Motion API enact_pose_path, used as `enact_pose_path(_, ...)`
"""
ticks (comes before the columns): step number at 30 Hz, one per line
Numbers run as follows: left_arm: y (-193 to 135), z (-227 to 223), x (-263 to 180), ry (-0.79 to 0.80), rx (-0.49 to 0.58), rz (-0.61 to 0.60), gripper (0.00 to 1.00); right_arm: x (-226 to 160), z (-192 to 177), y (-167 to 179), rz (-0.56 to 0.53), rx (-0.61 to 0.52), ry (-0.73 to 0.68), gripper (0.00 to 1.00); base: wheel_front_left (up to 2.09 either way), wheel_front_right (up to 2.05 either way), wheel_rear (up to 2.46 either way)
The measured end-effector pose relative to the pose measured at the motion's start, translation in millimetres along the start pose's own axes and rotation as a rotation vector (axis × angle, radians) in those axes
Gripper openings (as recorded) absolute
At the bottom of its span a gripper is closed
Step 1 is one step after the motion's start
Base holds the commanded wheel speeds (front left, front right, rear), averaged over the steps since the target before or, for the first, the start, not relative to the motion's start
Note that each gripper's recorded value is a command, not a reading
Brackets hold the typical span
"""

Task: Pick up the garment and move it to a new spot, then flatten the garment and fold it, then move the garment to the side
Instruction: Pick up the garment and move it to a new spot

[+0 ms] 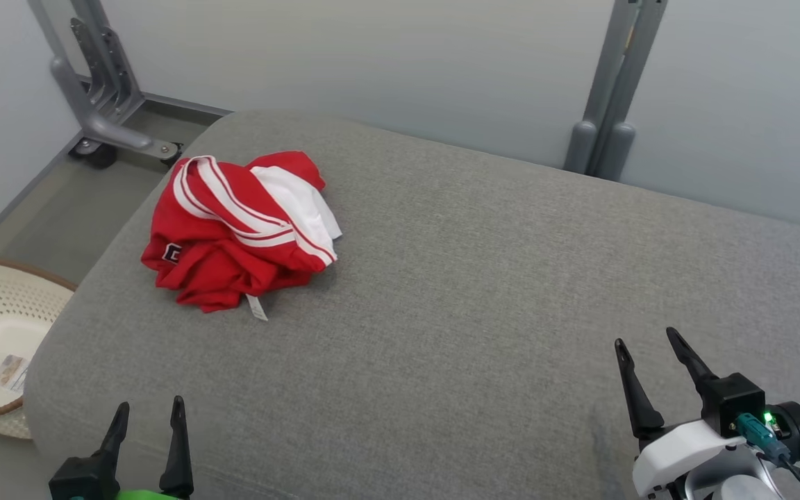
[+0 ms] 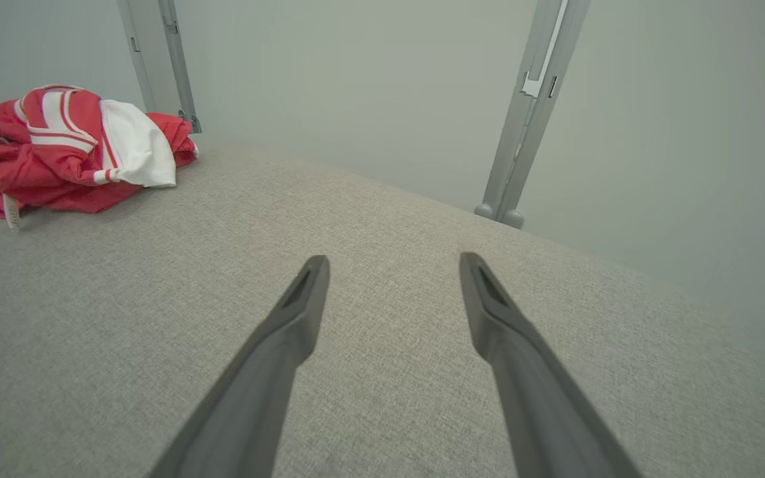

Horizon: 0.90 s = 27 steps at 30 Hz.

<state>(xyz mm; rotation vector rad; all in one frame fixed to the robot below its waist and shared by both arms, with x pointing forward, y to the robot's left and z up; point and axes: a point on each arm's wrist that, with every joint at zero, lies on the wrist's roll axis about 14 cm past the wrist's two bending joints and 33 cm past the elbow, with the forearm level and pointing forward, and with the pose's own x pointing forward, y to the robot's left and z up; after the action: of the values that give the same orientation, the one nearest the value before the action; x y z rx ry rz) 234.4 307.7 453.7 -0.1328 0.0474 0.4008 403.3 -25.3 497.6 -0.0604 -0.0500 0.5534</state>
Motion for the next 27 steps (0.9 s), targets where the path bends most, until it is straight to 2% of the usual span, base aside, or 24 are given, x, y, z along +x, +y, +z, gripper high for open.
enact_pose_path(5,4,10,1,-0.031,-0.016,0.021,1.0,7,0,9,0.038,-0.007,0.0,1.0,0.0,0.0,0.0)
enact_pose_path(9,-15,30,25,-0.08,-0.026,-0.027,1.0,16,4,0,0.038,-0.026,-0.018,1.0,0.0,0.0,0.0)
enact_pose_path(16,-61,68,106,-0.064,-0.057,-0.136,1.0,39,-5,-18,0.045,-0.054,-0.023,1.0,0.0,0.0,0.0)
enact_pose_path(19,-83,63,139,0.026,-0.017,-0.192,1.0,44,-19,-31,0.03,-0.051,0.0,1.0,0.0,0.0,0.0)
enact_pose_path(27,-111,3,194,0.284,0.221,-0.306,1.0,40,-57,-67,-0.069,-0.001,0.067,1.0,0.0,0.0,0.0)
